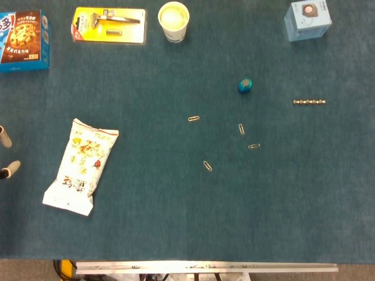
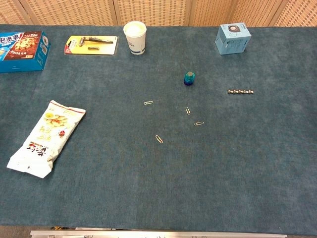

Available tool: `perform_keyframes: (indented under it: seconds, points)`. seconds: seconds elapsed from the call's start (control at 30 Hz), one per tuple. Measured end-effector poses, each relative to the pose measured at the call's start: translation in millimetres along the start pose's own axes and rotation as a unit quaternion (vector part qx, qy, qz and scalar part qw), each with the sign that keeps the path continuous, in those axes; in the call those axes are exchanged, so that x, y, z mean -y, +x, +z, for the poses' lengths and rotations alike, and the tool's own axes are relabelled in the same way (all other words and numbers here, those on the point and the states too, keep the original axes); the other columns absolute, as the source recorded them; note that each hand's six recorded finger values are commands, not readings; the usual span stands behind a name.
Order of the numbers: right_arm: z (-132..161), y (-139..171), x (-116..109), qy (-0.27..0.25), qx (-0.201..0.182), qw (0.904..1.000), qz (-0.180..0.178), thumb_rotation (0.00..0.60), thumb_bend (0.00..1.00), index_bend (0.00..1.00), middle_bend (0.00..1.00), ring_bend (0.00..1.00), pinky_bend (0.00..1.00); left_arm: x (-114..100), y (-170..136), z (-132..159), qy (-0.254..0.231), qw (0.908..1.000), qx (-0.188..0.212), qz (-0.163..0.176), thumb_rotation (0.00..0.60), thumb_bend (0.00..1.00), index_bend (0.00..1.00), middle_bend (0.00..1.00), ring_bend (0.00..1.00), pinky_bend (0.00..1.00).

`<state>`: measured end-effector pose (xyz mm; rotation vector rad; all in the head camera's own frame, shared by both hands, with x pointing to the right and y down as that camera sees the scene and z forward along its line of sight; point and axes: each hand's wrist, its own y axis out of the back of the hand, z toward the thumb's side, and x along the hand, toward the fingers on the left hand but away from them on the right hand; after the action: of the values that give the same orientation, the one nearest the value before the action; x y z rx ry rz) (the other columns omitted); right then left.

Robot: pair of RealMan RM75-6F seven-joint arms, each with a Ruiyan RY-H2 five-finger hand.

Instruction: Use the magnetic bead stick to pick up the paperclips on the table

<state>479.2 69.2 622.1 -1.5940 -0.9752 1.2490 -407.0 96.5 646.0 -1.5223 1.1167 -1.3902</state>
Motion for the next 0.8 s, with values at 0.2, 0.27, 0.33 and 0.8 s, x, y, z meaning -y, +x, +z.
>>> perform_keyframes:
  seconds: [0.2, 0.27, 0.33, 0.8]
  points:
    - [4.6, -3.5, 0.6, -0.002, -0.006, 1.0, -0.001, 0.6, 0.0, 0.12, 0.11, 0.05, 0.28, -2.6, -3.0, -3.9, 0.0, 1.0, -0.007, 0.001, 0.6, 0.1, 0.54, 0.46, 0.34, 0.44]
    - [5.2, -4.9, 0.7, -0.009, -0.006, 0.9999, -0.003, 0.6, 0.0, 0.16, 0.13, 0.07, 0.28, -3.7, -3.7, -4.8, -0.001, 0.9999, -0.01, 0.003, 0.6, 0.1, 0.54, 0.46, 0.34, 0.44]
    - [5.6, -7.4, 0.1, -0.018, -0.006, 0.9998, -0.009, 0.6, 0.0, 0.19, 0.14, 0.08, 0.28, -4.3, -4.6, -5.8, -0.003, 0.9999, -0.011, 0.003, 0.6, 0.1, 0.54, 0.46, 0.34, 0.44]
    - [11.8, -44.5, 13.6, 0.004, -0.01, 0.9999, -0.008, 0.6, 0.08, 0.39, 0.17, 0.09, 0.27, -14.9, -14.2, -9.6, -0.013, 0.9998, -0.013, 0.01, 0.6, 0.1, 0.54, 0.46, 0.34, 0.44]
